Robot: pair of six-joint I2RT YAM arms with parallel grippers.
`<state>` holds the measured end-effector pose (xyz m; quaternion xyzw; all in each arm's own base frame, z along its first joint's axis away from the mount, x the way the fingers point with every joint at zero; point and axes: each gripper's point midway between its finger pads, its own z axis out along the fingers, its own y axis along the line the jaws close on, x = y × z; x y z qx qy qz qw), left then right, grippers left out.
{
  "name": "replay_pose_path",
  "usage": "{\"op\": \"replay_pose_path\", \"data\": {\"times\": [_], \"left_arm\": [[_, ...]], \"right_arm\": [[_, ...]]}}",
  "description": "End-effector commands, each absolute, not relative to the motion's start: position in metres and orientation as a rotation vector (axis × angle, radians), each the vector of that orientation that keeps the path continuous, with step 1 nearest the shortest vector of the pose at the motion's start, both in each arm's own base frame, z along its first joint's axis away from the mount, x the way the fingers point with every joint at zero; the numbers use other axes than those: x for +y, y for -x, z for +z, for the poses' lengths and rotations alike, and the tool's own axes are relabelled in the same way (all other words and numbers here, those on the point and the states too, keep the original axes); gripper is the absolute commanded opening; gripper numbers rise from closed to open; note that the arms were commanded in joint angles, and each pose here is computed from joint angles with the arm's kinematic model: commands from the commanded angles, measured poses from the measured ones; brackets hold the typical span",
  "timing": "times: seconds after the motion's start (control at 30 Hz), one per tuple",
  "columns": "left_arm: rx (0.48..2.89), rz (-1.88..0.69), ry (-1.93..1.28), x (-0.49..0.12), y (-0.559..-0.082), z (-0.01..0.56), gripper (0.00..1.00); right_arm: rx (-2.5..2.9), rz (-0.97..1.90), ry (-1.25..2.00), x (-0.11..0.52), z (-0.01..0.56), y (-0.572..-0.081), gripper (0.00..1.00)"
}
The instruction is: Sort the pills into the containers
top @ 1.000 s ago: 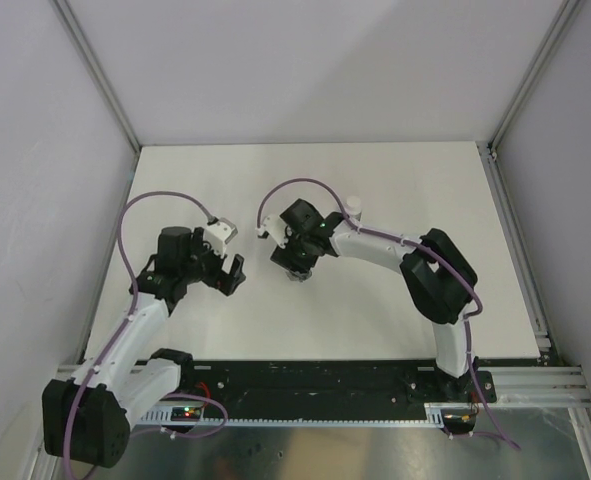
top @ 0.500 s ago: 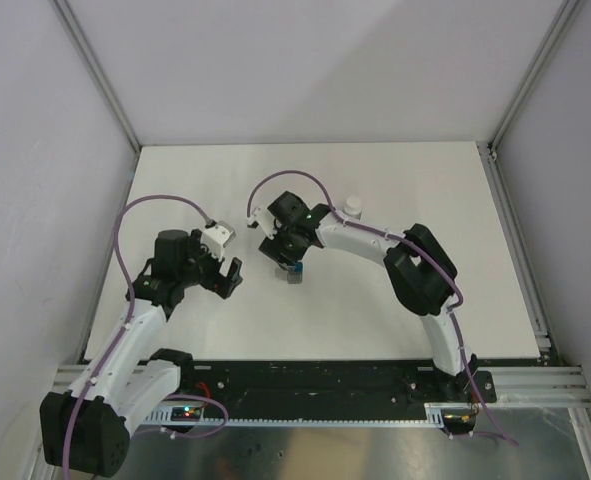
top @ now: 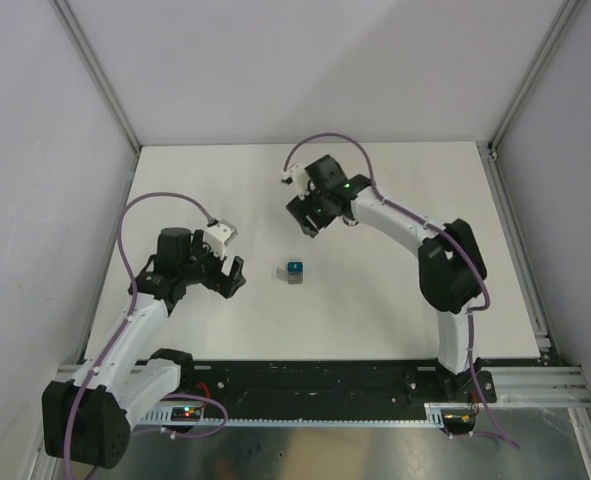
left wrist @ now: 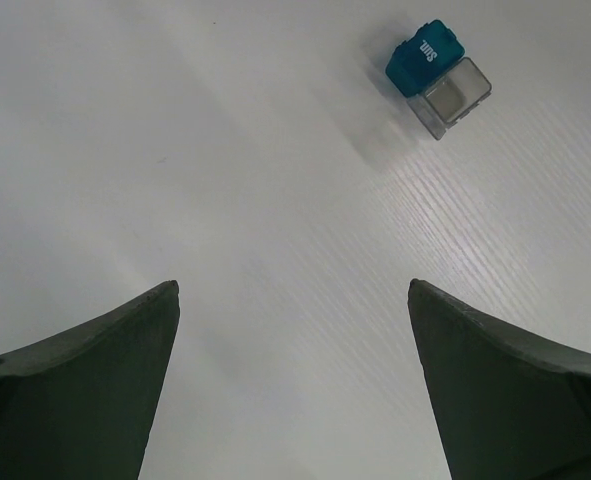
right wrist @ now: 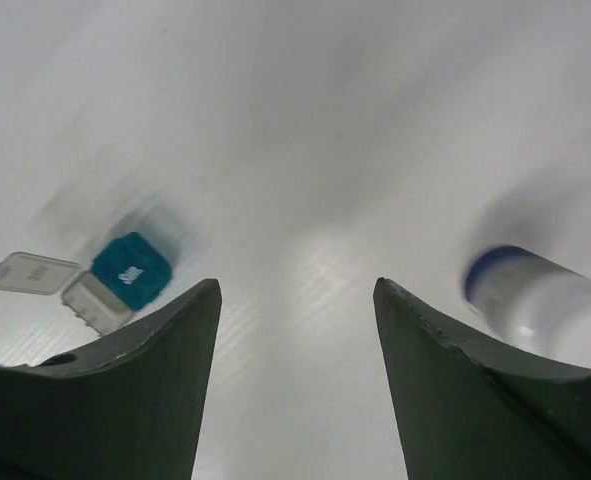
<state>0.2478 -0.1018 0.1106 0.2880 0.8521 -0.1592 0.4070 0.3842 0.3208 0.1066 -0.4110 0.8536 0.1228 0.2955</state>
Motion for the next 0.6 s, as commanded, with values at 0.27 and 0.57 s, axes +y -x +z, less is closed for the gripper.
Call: {"op": "replay_pose_path", "data": {"times": [0.27,0.57], "left_arm": [[2.047,-0.462,-0.653,-0.115,-0.276,0.147,1.00],[2.046,-0.481,-0.660,-0.118,-0.277,0.147,1.00]], "right_arm": [[2.281,0.192,0.702,0.226,0.176,-0.458,0.79],[2.386,0.258,0.586,0.198,0.153,-0.481,0.88]]}}
